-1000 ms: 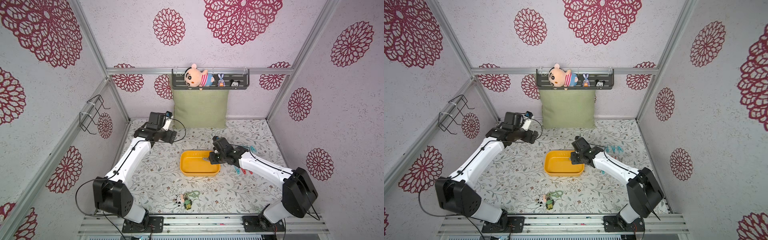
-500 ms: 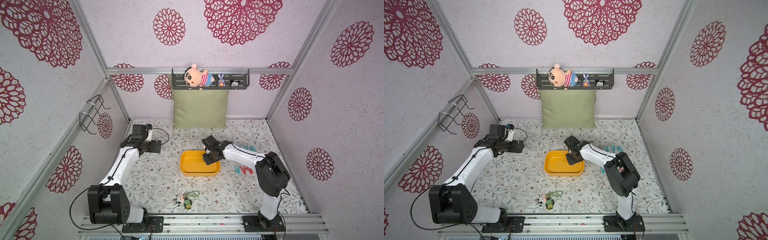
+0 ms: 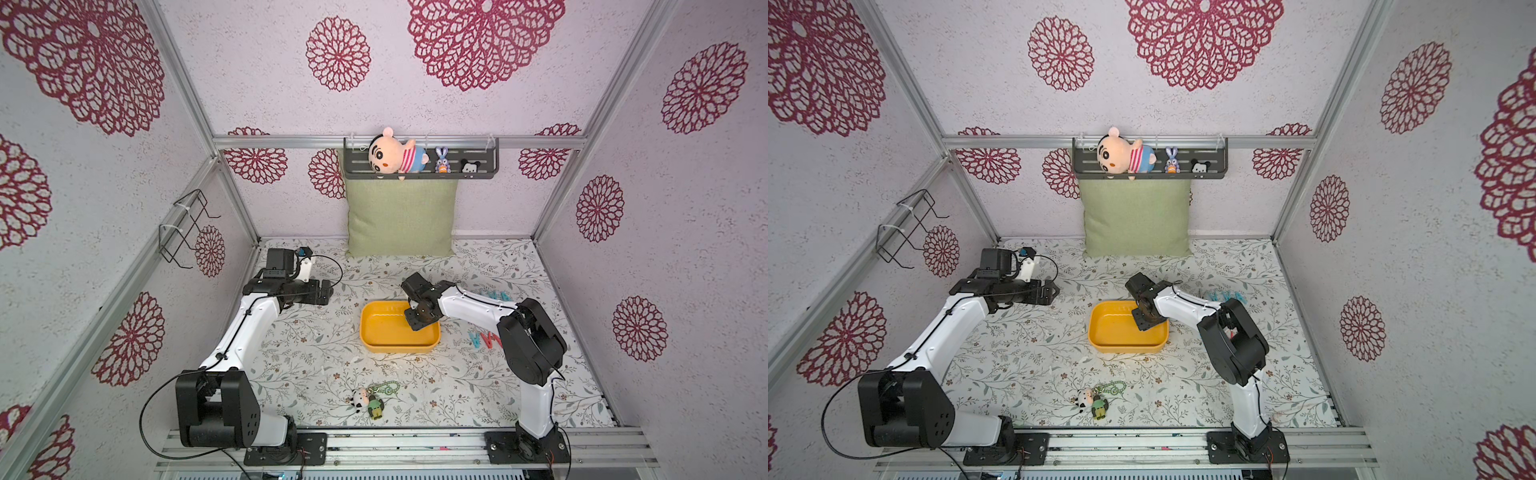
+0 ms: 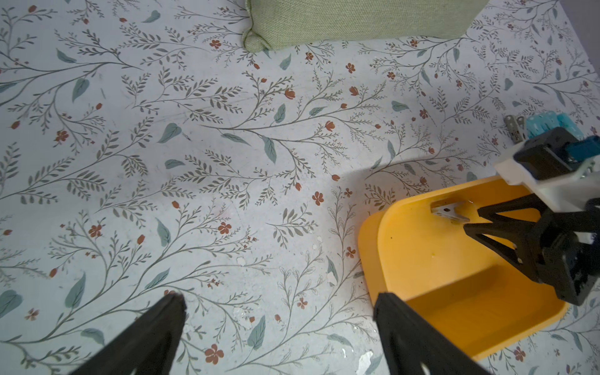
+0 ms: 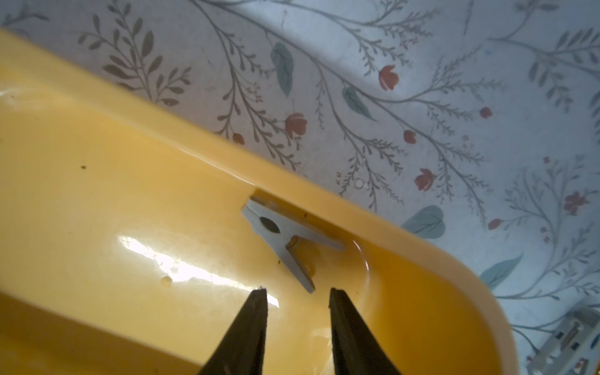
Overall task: Take the clothespins out of the storage box
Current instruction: Pick up the clothespin from the storage box.
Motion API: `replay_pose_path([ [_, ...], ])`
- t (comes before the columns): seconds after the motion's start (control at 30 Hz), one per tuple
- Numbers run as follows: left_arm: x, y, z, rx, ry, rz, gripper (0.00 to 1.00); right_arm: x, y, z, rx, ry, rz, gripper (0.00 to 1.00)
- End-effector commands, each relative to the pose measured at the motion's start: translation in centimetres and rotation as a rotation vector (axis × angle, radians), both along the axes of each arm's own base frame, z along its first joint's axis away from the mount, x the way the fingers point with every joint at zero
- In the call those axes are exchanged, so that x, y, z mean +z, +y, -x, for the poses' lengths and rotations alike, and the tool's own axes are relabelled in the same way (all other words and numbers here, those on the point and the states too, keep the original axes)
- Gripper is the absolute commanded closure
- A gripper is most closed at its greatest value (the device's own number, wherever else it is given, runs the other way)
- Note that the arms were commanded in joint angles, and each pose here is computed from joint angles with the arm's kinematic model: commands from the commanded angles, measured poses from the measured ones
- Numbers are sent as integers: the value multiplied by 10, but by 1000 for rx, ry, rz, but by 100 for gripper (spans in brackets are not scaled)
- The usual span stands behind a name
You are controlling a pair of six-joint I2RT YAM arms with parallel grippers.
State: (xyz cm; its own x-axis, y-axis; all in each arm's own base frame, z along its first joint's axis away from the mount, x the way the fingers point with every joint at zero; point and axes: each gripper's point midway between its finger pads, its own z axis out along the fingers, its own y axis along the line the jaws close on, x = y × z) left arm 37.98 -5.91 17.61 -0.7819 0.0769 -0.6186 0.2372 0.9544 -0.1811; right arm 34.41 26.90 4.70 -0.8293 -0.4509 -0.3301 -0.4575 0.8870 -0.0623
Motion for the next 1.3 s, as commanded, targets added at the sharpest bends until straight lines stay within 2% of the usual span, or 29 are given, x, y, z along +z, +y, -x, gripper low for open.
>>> replay_pose_path([
  [0.0,-9,-14,4,-58,24,14,1,4,1,-4,17,-15,25,62],
  [0.57,-13,-21,3,-71,26,-31,1,-19,10,-5,30,24,24,65],
  [0.77,-12,-21,3,-71,22,-30,1,-16,14,-4,34,19,11,73],
  [1.17,-17,-21,2,-68,34,-33,1,7,24,2,61,-13,-18,100],
  [1.27,-18,-21,2,-65,37,-37,1,19,29,7,68,-20,-57,100],
])
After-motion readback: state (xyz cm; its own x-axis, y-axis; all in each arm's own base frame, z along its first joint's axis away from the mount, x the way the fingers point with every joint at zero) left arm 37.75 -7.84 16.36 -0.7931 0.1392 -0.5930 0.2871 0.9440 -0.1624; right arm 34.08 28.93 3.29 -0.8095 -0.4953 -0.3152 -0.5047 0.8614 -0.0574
